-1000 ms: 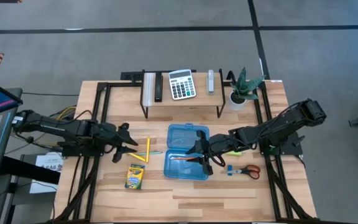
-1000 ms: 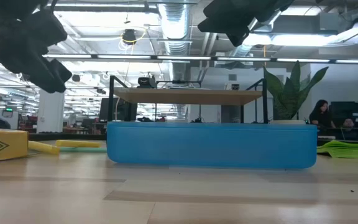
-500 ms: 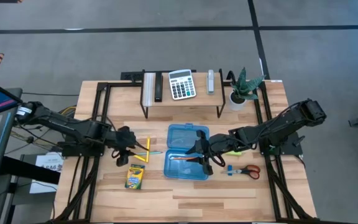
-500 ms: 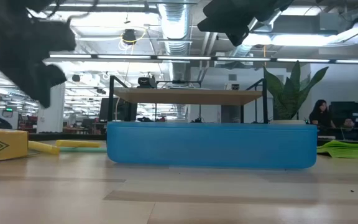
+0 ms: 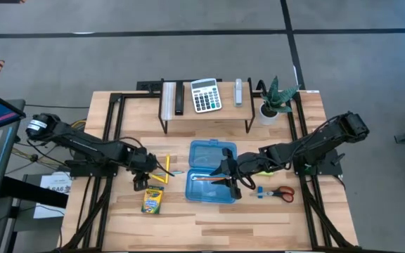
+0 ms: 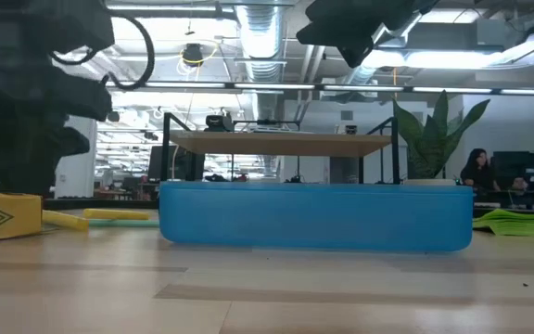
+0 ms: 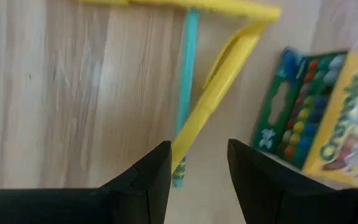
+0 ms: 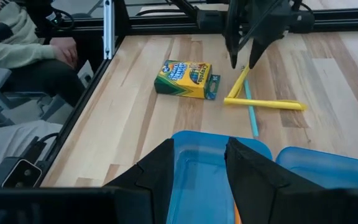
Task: Pack school essentials
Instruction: Put the left yellow pen into the supply box
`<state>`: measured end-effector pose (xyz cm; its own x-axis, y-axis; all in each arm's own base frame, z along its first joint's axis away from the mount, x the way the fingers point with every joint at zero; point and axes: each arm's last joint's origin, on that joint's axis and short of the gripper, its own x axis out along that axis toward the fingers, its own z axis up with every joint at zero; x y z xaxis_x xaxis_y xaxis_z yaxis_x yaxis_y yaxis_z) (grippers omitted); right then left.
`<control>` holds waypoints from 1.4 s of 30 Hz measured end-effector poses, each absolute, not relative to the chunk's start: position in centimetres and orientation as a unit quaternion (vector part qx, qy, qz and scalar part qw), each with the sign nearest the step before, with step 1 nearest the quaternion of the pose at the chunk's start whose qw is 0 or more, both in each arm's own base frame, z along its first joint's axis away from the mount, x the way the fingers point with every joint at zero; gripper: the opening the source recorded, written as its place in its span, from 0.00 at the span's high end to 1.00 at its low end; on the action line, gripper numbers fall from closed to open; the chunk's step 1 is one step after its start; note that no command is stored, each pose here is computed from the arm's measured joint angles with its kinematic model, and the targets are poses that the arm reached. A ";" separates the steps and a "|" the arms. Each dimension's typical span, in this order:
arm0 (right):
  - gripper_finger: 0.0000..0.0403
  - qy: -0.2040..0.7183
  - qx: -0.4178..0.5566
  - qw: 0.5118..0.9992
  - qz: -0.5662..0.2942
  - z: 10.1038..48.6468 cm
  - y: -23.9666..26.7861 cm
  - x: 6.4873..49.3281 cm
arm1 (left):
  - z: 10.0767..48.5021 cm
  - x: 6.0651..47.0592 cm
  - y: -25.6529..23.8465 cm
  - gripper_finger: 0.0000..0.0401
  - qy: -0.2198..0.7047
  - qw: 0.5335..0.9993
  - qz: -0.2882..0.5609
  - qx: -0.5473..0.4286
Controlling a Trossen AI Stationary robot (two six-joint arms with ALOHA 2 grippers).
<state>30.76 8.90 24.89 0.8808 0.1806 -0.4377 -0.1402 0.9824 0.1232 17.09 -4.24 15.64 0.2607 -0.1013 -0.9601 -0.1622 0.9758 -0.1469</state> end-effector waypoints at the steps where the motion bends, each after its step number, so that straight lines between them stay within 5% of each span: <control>1: 0.59 0.229 0.044 0.969 0.083 24.9 8.9 30.8 | 15.5 17.1 -4.3 0.64 0.613 0.783 0.018 -0.104; 30: 0.59 0.229 0.044 0.969 0.082 24.9 8.9 30.8 | 14.4 16.2 -4.4 0.64 0.683 0.721 0.062 -0.099; 42: 0.59 0.229 0.044 0.969 0.082 24.9 8.9 30.8 | 13.6 16.1 -4.4 0.64 0.670 0.733 0.056 -0.101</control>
